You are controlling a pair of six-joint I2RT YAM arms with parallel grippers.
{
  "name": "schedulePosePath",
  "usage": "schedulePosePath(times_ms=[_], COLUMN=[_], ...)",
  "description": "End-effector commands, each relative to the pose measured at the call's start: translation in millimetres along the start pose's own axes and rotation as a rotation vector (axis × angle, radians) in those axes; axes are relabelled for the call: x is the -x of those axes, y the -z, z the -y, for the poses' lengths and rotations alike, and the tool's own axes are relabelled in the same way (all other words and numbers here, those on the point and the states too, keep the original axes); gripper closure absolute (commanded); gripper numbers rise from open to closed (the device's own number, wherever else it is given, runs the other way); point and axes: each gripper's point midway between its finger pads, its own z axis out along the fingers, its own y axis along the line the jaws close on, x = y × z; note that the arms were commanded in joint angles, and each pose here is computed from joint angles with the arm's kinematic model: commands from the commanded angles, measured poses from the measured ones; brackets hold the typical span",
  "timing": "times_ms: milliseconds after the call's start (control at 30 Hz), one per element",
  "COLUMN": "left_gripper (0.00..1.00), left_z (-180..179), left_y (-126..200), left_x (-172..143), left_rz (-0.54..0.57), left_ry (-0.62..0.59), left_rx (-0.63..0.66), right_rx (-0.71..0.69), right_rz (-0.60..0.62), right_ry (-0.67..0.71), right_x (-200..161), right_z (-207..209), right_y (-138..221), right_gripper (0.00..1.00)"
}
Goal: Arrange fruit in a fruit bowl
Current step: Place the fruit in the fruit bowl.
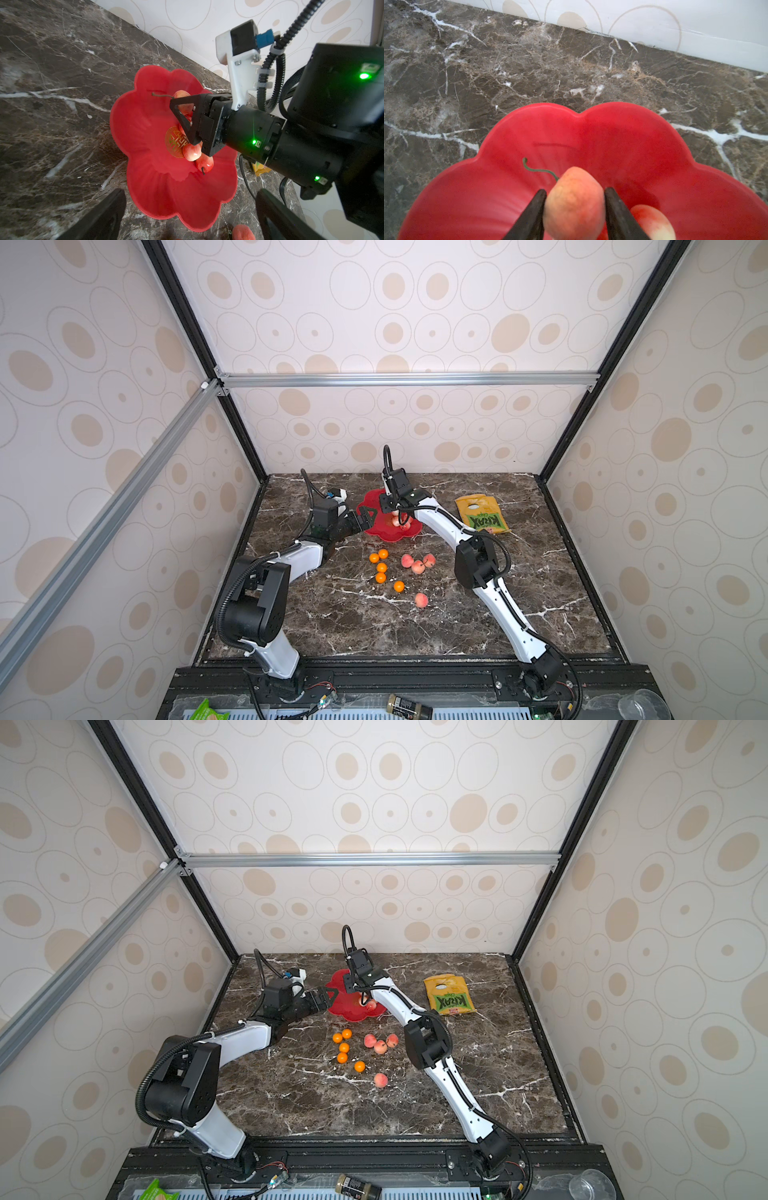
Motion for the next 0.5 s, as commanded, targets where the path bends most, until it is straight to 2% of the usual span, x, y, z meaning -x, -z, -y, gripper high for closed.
schedulePosePath(times_ms=[0,467], left_gripper=[0.02,0.02], left_z=[9.1,10.7], left_y=[-3.8,-0.9], left_x=[16.5,16.1], left_rz=[0.027,0.026], left_ry=[-0.024,-0.03], left_rx=[-0.036,-0.039], right_rx=[-0.028,-0.02], right_rz=[-0.022,-0.055], right_ry=[-0.022,-0.039], right_x=[-8.6,-13.4], right_z=[12.8,16.5], right_y=[-8.8,-6.3], right_gripper=[0.51,0.51])
